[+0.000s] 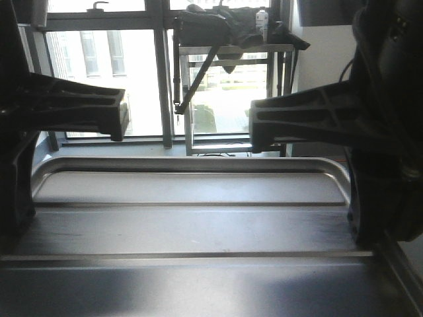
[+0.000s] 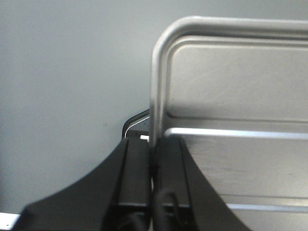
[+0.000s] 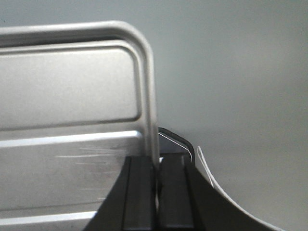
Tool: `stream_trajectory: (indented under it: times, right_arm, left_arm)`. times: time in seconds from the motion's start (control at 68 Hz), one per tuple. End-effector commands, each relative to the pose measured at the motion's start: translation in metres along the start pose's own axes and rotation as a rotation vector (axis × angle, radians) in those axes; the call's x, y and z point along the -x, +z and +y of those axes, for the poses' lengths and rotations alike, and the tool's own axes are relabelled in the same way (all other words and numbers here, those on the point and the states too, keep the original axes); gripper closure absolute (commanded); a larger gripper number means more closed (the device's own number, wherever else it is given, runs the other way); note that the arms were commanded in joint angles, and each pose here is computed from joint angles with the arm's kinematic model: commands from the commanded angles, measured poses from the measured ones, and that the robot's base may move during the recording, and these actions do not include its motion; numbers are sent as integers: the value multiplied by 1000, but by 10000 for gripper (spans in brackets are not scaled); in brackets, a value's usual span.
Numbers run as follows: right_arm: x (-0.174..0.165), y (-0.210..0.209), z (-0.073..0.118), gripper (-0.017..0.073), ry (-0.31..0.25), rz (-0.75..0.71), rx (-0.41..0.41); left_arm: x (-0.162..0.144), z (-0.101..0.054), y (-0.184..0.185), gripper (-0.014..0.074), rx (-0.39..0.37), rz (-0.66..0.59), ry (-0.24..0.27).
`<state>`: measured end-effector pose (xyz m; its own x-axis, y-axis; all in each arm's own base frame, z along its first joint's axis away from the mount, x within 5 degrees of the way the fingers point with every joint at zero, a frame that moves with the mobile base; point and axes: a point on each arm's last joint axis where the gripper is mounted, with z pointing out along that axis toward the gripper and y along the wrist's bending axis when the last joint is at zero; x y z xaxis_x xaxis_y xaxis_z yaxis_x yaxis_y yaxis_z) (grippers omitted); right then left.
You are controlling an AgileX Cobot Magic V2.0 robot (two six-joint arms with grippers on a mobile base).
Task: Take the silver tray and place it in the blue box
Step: 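Hold the tray with both grippers while the base turns away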
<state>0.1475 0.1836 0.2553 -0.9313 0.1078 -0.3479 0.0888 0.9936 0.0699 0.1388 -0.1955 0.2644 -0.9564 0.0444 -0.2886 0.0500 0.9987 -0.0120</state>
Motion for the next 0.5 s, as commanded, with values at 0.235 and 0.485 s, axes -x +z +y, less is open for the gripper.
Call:
stream_trajectory:
  times: [0.235, 0.485]
  right_arm:
    - [11, -14, 2, 500, 6, -77, 69]
    - [11, -14, 2, 500, 6, -77, 69]
  left_arm:
    - [3, -2, -16, 685, -64, -41, -3]
    - [3, -2, -16, 685, -64, -41, -3]
